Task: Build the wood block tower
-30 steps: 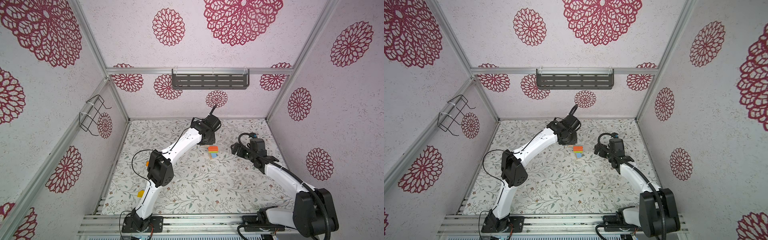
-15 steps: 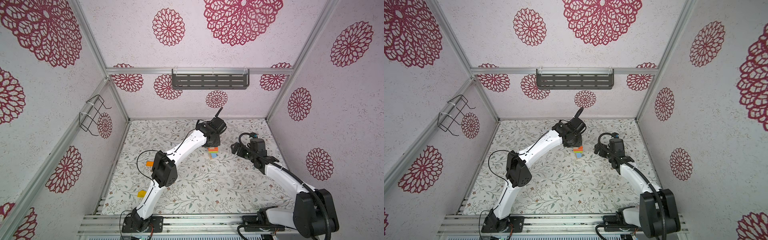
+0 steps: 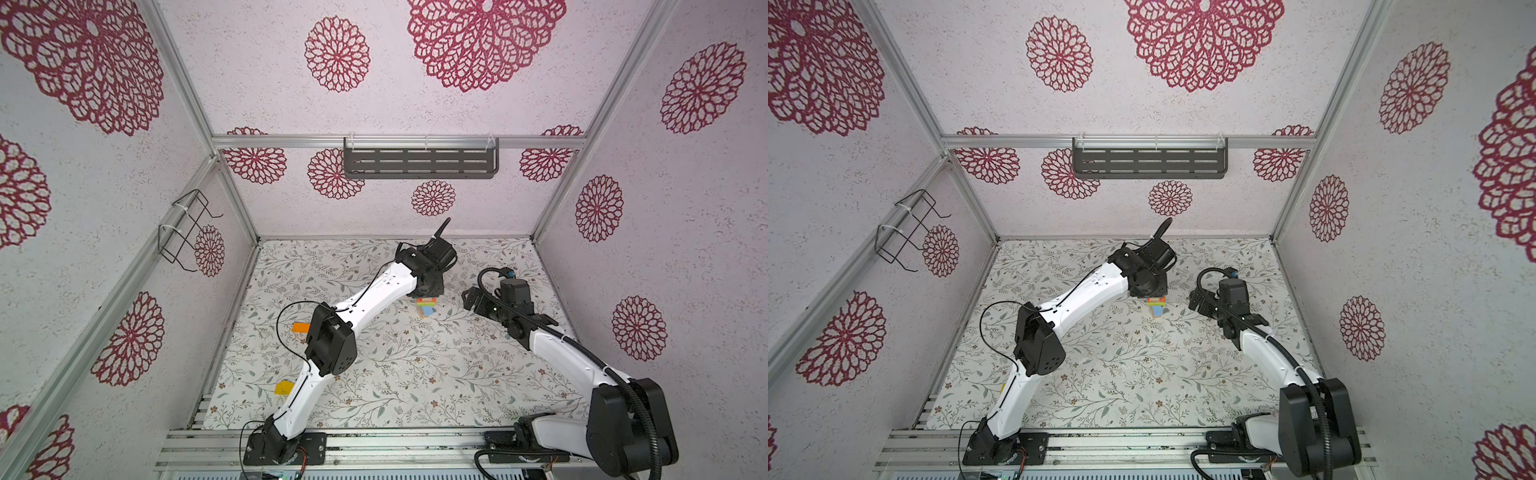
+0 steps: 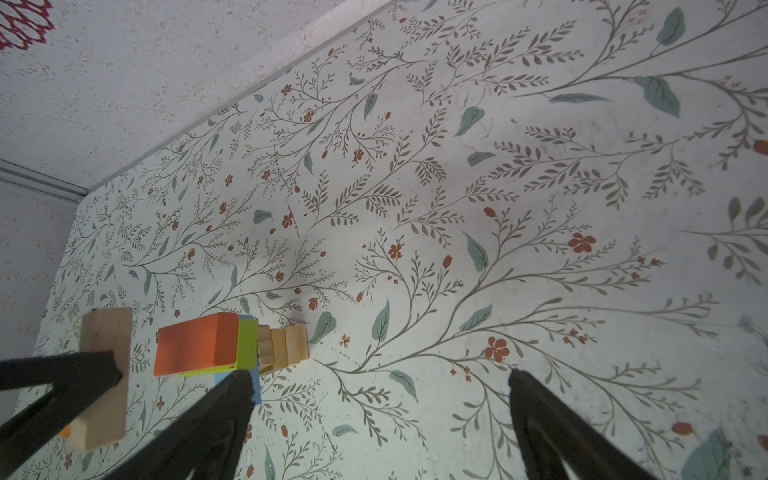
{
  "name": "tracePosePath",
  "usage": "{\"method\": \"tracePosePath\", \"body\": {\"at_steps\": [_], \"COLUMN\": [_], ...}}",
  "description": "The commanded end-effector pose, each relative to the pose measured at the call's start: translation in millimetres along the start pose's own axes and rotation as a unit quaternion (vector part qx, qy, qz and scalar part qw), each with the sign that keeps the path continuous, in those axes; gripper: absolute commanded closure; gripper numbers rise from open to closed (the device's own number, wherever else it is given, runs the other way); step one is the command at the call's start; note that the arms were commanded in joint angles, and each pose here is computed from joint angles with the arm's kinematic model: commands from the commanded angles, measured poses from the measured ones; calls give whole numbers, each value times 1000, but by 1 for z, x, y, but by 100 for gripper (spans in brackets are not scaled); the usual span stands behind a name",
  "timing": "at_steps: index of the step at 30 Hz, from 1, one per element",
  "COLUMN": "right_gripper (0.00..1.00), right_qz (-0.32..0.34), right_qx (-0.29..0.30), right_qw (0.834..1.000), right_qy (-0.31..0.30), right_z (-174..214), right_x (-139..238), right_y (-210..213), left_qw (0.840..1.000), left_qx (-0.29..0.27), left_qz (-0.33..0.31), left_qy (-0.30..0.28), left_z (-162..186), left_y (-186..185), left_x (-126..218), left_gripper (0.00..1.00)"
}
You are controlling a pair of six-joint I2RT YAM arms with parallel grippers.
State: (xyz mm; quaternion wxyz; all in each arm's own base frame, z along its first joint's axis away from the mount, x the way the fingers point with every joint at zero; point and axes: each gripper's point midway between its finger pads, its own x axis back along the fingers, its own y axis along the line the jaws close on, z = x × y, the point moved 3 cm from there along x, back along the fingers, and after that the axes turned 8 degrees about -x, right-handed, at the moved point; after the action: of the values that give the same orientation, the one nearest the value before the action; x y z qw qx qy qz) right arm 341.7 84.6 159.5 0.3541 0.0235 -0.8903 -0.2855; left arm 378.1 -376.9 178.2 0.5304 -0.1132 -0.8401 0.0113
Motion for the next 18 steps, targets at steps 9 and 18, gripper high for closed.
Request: {"method": "tracePosePath", "body": {"at_steps": [9, 18], "right_gripper": [1, 1], "right_qz": [-15, -17], "right_qx": [-6, -6], "right_qw": [1000, 1000], "right_qy": [-26, -24], "right_z": [-13, -12], "right_x": [10, 9], "right_y": [7, 7], "left_qw": [1000, 1000], "left_qx": [5, 8], "left_qz": [-16, -13], "left_qy": [12, 16], "left_z": [7, 7], "left_y": [3, 4], "left_x": [-17, -23], "left_gripper": [68, 68]}}
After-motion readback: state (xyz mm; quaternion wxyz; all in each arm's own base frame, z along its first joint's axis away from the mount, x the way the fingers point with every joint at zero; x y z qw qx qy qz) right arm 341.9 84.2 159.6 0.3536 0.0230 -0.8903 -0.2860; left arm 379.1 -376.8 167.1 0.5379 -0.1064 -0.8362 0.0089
